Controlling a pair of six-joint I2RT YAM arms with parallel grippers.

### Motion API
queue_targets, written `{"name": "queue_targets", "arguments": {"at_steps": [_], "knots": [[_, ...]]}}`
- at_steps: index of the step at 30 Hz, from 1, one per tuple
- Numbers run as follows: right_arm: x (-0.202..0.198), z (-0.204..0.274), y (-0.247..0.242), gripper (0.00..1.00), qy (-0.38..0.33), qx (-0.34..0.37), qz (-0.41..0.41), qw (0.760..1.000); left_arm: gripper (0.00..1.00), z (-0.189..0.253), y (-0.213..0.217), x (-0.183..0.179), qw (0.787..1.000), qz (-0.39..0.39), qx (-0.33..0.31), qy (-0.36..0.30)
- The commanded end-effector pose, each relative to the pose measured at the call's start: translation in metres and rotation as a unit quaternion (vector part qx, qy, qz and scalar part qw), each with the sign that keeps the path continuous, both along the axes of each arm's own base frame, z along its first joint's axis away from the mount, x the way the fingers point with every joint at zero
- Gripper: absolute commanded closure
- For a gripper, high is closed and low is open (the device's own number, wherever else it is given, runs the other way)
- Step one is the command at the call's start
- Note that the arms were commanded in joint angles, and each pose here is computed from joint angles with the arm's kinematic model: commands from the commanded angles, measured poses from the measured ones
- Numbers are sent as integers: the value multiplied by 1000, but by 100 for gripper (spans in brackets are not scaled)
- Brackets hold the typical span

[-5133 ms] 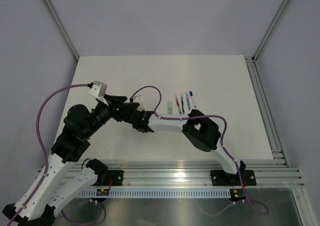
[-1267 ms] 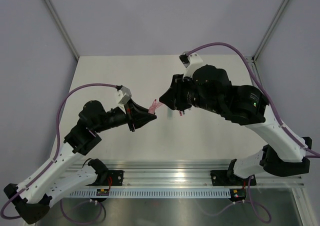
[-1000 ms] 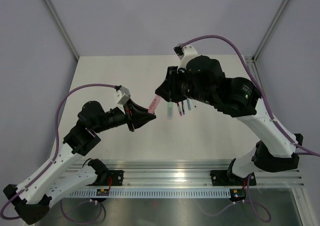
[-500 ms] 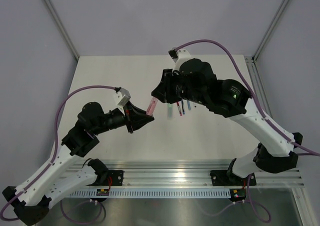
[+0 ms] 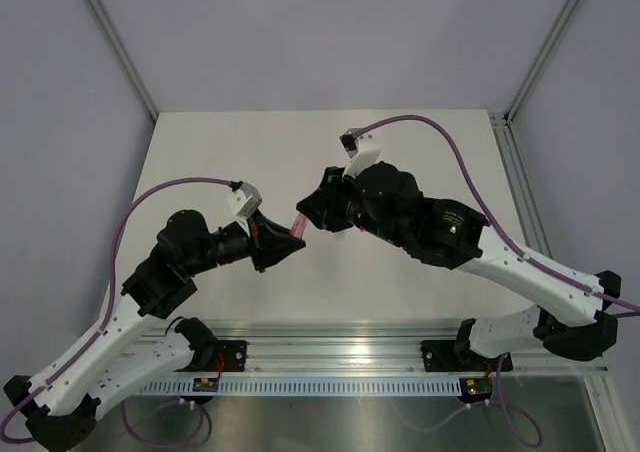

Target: Insert the pens into the pen caps

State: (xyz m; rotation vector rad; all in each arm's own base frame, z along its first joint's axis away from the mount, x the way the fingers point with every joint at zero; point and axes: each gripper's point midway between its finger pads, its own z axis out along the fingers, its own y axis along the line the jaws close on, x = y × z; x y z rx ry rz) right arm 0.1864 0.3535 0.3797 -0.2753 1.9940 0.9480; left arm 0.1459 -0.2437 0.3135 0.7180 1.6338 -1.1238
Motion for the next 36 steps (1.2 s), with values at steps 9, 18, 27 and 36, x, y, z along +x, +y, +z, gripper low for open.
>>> {"name": "queue_targets", "arguments": {"at_steps": [9,18,27,36], "knots": [[-39,-73,26,96,31,-26,14,999,100,54,6,6,994,28,-72,-73],[-60,-114,40,98,46,-42,12,998,100,55,10,8,994,38,-73,-75],[-86,-168,53,100,76,-68,15,995,100,57,13,10,993,47,-75,-77],[-83,-169,51,98,75,-57,3,996,100,55,15,16,993,61,-72,-74]]}}
